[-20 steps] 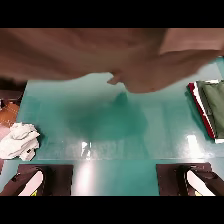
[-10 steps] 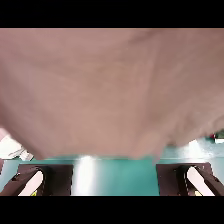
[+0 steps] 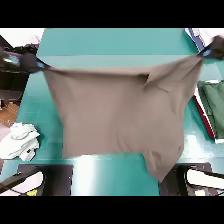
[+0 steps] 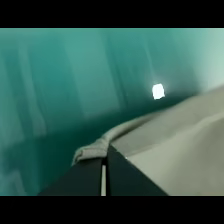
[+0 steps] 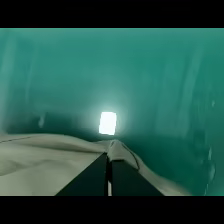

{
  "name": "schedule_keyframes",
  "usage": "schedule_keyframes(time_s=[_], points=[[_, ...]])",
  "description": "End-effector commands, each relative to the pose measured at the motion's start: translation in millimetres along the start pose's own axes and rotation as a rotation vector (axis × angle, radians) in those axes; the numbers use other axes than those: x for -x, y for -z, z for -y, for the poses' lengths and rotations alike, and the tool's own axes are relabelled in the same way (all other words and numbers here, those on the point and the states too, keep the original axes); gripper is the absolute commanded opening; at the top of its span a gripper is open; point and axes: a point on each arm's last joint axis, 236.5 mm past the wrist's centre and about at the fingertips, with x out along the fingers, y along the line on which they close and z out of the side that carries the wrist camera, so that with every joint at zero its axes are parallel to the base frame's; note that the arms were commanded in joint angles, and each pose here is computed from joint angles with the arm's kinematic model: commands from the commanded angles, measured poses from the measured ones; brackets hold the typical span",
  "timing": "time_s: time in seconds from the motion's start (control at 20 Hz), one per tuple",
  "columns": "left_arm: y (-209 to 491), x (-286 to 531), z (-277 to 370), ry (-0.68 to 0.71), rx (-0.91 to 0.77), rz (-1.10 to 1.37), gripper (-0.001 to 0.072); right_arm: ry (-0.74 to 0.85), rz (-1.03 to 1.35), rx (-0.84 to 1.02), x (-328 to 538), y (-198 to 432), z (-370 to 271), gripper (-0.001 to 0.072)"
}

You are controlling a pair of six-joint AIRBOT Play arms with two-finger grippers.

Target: Fold the shirts.

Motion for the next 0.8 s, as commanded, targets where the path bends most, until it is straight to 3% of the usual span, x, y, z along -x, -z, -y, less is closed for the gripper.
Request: schedule_keyframes(time_s=[0.0, 0.15, 0.4, 0.75], points=[[-2, -75, -52, -0.054, 0.043, 0.028, 0.0022, 0.064, -0.119, -0.054, -92, 12, 29, 0.001], [-32, -96, -94, -0.15, 0.068, 0.172, 0.0023, 0.074, 0.027, -0.079, -118, -26, 43, 0.0011], [-65, -106, -120, -0.199, 0.031, 0.331, 0.0022, 0.096, 0.251, -0.077, -126, -79, 56, 0.0011], [-57, -123, -126, -0.202, -0.029, 0.299, 0.0022, 0.113, 0.204, 0.01, -173, -70, 67, 0.001]])
